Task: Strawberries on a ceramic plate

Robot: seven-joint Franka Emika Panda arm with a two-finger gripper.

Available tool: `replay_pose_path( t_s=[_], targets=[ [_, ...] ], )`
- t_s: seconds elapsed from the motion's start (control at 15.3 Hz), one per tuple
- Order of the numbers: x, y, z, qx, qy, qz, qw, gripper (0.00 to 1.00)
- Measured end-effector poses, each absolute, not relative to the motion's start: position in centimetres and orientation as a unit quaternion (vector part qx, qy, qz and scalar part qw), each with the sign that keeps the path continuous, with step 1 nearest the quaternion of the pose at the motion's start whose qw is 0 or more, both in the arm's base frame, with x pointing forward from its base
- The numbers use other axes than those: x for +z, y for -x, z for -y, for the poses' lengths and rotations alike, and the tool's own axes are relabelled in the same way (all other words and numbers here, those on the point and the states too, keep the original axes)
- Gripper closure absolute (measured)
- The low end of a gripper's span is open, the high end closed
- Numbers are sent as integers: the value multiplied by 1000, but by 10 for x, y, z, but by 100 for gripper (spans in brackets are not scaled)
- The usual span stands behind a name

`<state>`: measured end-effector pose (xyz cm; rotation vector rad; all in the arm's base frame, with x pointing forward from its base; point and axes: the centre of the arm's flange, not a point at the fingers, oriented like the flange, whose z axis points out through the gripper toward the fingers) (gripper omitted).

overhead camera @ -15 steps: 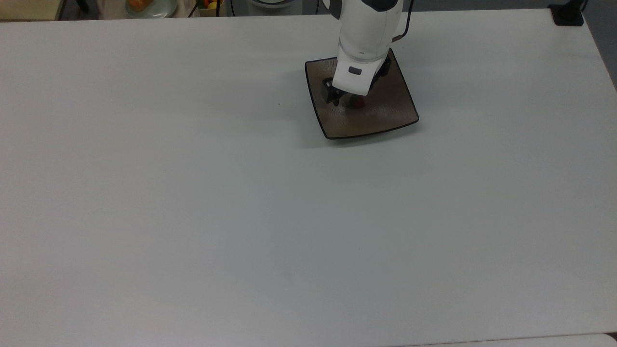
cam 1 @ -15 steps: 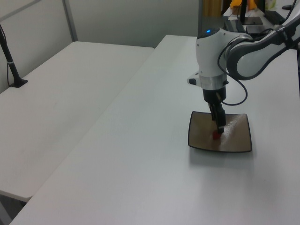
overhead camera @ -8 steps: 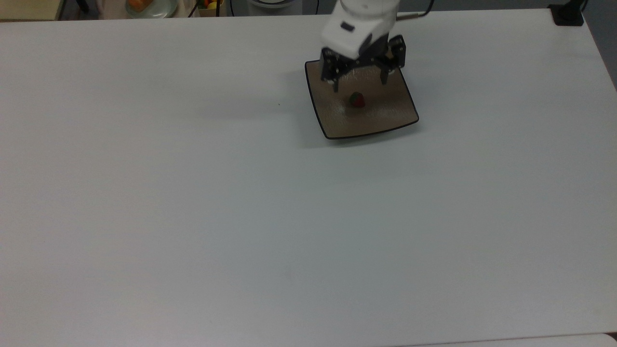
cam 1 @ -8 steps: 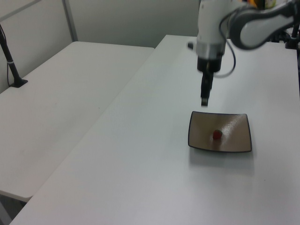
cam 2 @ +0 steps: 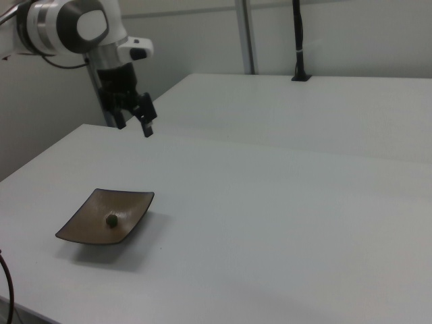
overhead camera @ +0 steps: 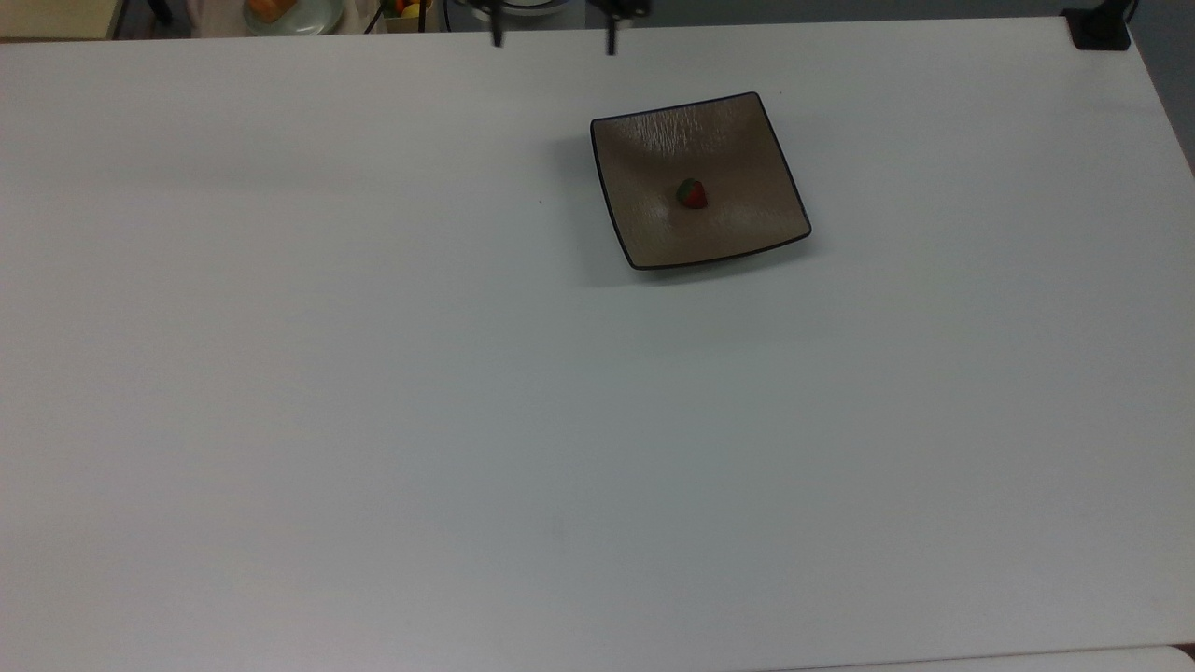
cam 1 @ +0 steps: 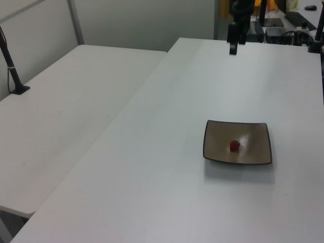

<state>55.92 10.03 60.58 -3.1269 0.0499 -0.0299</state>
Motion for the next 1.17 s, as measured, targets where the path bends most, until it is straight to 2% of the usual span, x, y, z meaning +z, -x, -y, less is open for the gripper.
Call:
replay_pose_path(
  t_s=[0.2,0.46,1.17],
  targets=[
    [617,-560,-59,-20,999,-37,8,0],
    [616,-560,-29,-19,1000,-3,8,0],
    [610,-563,-53,-32,999,25,12,0]
  ],
)
